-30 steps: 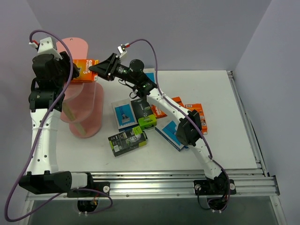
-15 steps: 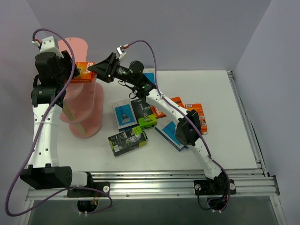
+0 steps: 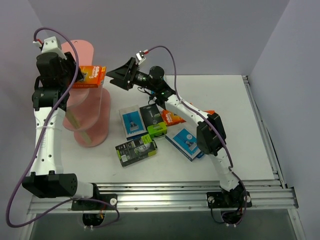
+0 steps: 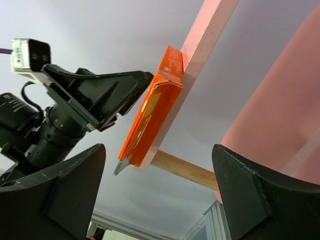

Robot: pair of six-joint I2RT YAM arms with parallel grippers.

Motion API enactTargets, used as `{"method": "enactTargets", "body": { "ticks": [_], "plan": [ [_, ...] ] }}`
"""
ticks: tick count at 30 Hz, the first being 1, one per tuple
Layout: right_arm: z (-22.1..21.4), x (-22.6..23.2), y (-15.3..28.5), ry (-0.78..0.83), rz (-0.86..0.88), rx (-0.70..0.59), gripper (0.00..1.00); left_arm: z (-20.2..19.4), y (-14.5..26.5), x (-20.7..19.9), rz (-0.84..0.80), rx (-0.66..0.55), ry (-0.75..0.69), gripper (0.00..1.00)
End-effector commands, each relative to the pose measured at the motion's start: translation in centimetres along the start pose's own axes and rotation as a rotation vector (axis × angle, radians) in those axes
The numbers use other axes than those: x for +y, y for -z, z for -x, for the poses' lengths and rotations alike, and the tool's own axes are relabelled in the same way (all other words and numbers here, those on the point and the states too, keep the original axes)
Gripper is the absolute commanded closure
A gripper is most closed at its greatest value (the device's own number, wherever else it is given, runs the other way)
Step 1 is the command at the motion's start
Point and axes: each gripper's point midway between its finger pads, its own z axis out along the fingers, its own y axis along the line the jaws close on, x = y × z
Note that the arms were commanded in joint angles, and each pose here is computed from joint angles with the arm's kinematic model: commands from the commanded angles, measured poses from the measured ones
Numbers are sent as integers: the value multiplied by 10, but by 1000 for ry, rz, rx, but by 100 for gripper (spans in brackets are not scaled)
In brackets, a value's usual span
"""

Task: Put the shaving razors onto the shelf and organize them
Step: Place the shaving razor onto shelf

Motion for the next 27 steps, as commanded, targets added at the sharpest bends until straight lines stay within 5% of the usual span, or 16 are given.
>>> {"method": "enactTargets", "body": {
  "ticks": [1,9,27],
  "plan": [
    [19,88,24,136,185,-25,17,-3,1,8,33,42,-21,43],
    [20,87,53,160,177,-6,16,5,5,11,51,36,-50,42],
    [-20,28,165,282,-82,26,14,38,60,-18,-163,-51,-238,16]
  ]
}}
